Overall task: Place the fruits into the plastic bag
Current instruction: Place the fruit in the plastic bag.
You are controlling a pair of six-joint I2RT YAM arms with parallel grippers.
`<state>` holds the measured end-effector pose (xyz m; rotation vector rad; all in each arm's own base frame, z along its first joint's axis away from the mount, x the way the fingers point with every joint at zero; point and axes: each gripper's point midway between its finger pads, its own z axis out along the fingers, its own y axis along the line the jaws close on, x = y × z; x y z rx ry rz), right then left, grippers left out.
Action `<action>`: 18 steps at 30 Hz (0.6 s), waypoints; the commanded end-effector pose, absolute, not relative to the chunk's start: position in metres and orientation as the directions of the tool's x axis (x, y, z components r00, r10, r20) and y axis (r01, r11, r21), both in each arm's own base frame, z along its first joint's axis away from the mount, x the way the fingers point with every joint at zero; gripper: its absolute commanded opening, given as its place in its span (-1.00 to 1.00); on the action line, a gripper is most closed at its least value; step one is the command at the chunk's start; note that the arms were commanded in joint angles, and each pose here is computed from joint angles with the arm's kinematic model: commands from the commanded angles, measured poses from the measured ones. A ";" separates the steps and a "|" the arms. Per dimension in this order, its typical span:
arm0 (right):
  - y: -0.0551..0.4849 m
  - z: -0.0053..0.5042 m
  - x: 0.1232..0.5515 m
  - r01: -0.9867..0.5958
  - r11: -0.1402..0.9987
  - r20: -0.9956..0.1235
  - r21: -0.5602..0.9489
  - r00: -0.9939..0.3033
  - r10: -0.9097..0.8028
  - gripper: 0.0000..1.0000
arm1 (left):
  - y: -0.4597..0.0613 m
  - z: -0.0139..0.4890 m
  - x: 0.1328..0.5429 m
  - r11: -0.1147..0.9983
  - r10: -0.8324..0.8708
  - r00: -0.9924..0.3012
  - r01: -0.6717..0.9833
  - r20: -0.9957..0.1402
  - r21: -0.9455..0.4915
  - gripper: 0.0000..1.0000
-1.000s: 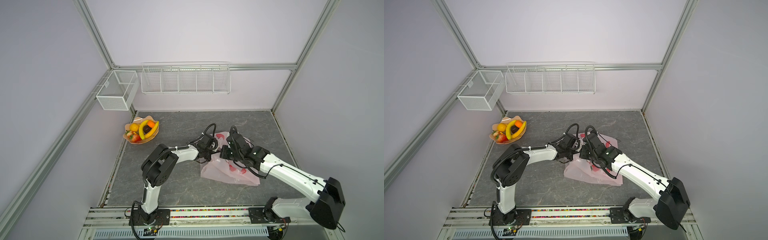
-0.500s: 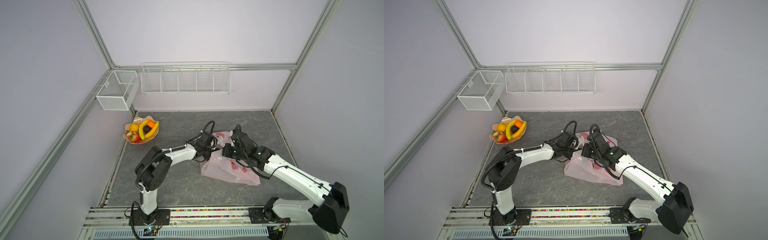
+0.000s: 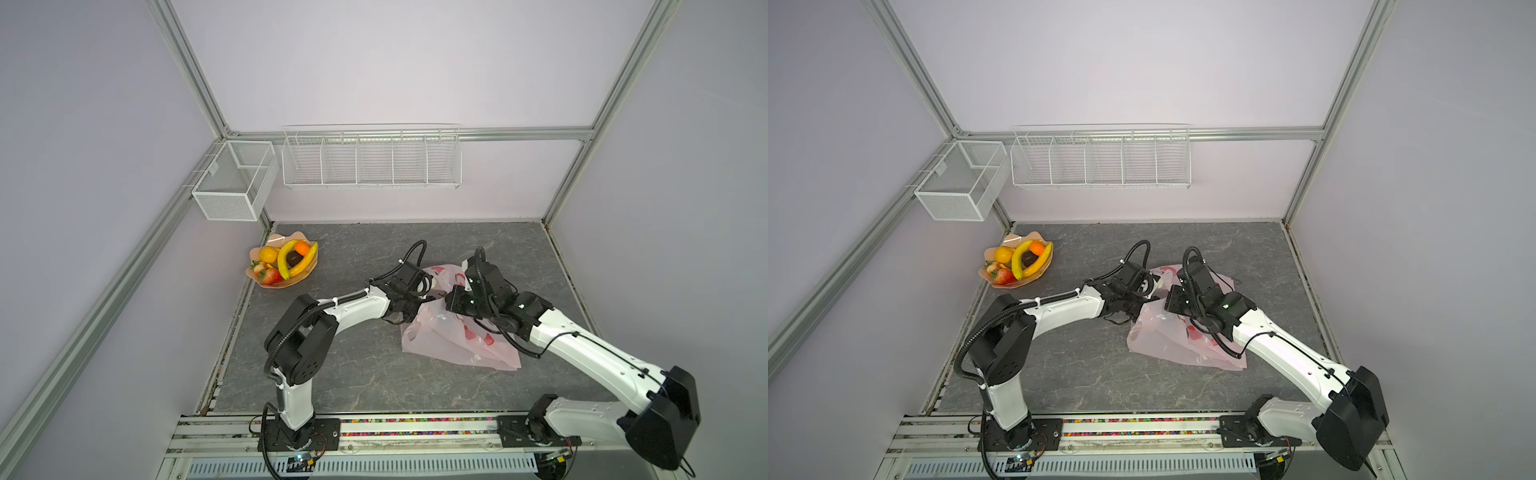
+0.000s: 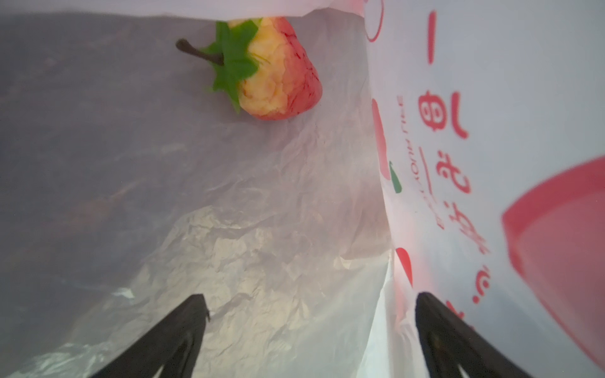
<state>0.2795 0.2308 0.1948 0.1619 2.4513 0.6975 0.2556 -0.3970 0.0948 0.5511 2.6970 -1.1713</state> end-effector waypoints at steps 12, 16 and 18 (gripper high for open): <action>0.220 0.189 0.276 0.002 0.868 -0.481 0.497 -0.831 0.278 -0.88 | -0.376 0.147 0.267 0.672 0.246 -0.888 0.446 -0.390 -0.591 0.99; 0.219 0.188 0.276 0.008 0.869 -0.478 0.495 -0.832 0.280 -0.87 | -0.359 0.152 0.272 0.728 0.238 -0.876 0.447 -0.419 -0.520 0.99; 0.219 0.188 0.276 0.010 0.869 -0.479 0.496 -0.831 0.283 -0.88 | -0.353 0.155 0.272 0.744 0.239 -0.870 0.450 -0.431 -0.494 0.99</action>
